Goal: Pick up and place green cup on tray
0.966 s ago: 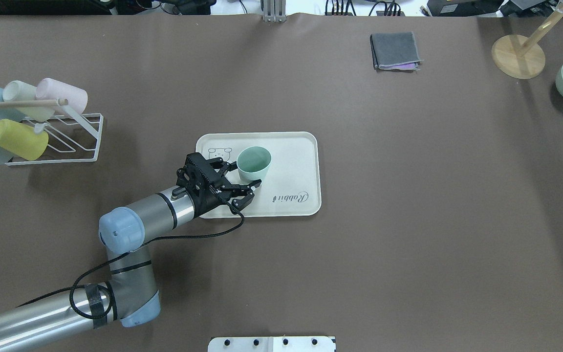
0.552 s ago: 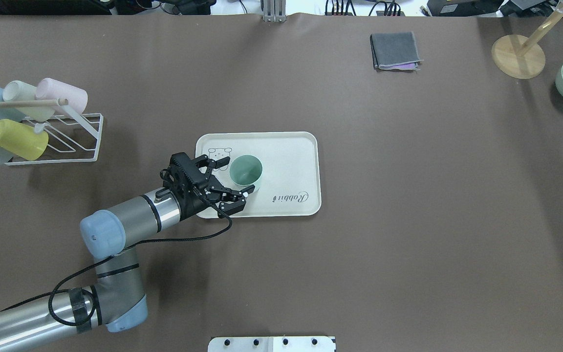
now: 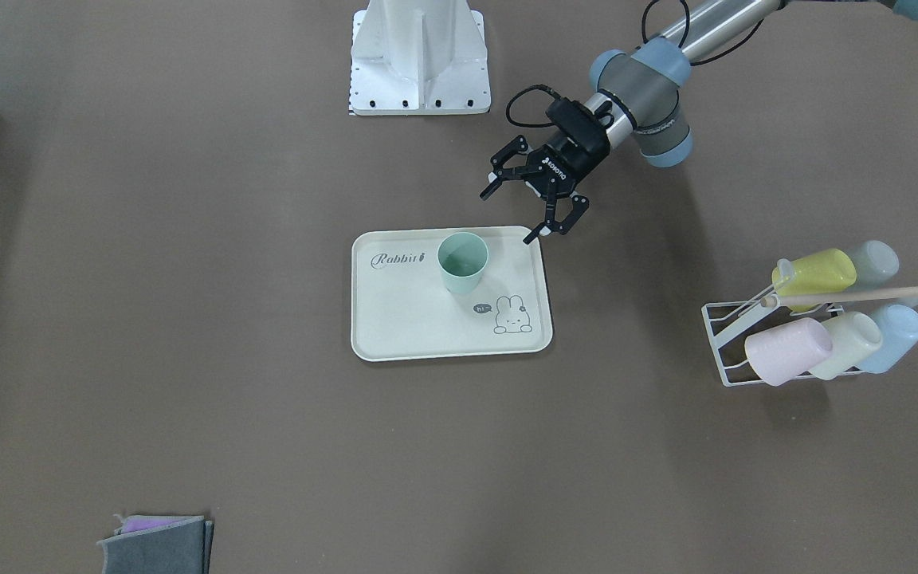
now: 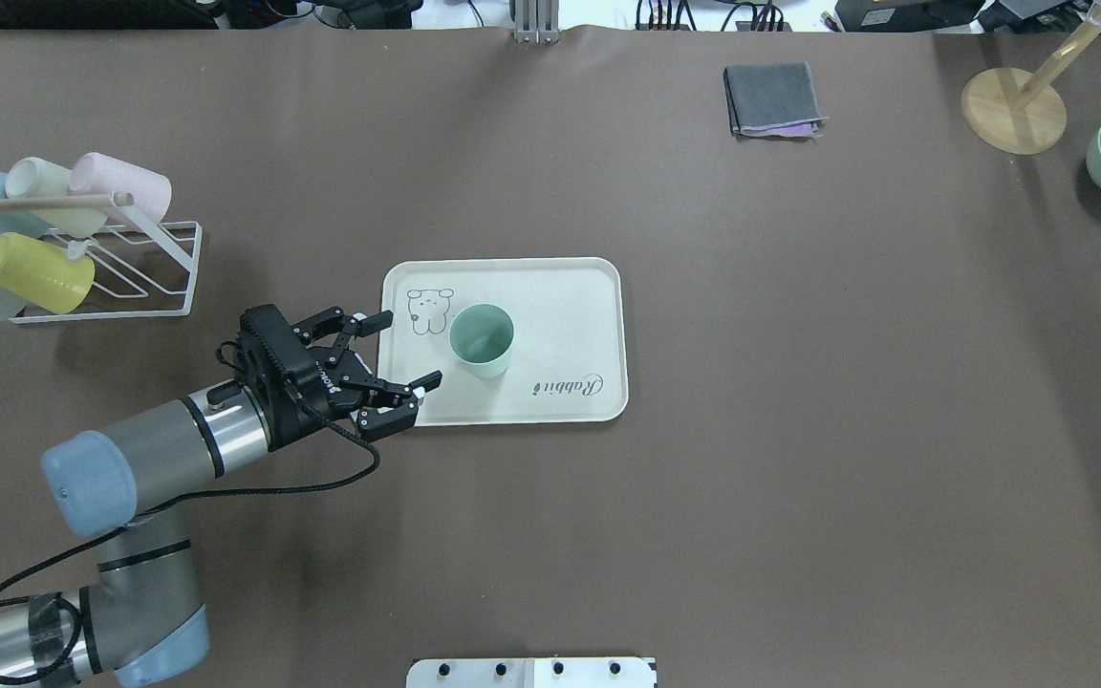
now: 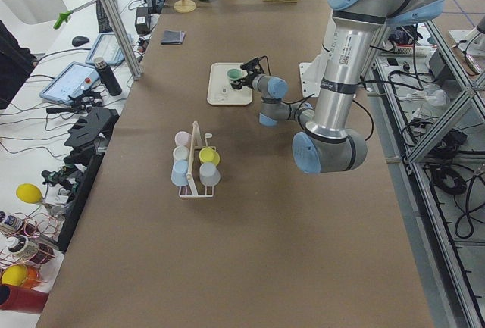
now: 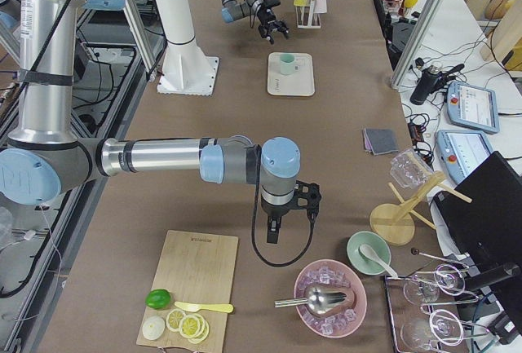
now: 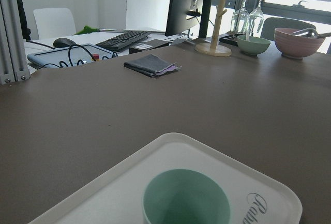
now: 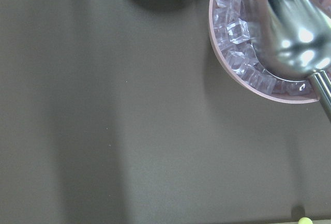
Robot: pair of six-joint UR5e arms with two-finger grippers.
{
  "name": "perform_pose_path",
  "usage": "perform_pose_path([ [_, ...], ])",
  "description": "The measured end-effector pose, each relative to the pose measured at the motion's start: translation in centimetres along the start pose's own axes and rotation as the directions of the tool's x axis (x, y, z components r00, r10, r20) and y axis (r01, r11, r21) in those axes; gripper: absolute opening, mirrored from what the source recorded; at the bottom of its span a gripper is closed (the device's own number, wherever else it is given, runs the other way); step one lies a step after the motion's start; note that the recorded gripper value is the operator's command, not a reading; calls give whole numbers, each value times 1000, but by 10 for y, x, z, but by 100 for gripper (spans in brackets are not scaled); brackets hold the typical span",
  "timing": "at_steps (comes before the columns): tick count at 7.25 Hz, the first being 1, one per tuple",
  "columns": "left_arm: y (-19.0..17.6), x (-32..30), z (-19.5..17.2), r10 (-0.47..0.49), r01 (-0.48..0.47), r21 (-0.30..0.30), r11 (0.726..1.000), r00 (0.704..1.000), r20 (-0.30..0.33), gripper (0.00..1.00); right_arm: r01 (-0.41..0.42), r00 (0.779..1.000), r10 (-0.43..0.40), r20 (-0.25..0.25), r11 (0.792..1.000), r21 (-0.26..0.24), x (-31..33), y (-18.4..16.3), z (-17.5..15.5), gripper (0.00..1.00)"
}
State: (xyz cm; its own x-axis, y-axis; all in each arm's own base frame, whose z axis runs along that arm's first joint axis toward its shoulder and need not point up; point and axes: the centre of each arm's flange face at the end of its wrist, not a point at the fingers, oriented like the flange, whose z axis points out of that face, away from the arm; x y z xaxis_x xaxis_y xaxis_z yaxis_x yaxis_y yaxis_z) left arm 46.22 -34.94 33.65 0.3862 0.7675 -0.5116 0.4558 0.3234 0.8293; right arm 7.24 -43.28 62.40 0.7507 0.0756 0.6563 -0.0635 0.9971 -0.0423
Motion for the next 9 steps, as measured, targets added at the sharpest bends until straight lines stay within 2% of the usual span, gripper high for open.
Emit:
perform_pose_path([
  [1, -14, -2, -17, 7, -7, -11, 1000, 1000, 17, 98, 1, 1000, -1, 0, 1000, 0, 0, 0, 0, 100],
  [3, -71, -23, -39, 42, -36, -57, 998, 993, 112, 98, 5, 1000, -5, -3, 1000, -1, -1, 0, 1, 100],
  [4, -105, -38, -46, 63, -46, -112, 993, 985, 160, 98, 9, 1000, -9, -9, 1000, -2, -2, 0, 1, 100],
  [6, -147, -77, -57, 76, -25, -242, 970, 976, 204, 98, 15, 1000, -15, -13, 1000, -3, -3, -1, 2, 100],
  [7, -169, -113, -66, 56, 17, -326, 945, 975, 214, 98, 18, 1000, -18, -14, 1000, -3, -4, -1, 2, 100],
  [9, -232, -201, -100, -82, 178, -464, 868, 972, 221, 98, 20, 1000, -20, -17, 1000, -4, -4, -1, 3, 100],
])
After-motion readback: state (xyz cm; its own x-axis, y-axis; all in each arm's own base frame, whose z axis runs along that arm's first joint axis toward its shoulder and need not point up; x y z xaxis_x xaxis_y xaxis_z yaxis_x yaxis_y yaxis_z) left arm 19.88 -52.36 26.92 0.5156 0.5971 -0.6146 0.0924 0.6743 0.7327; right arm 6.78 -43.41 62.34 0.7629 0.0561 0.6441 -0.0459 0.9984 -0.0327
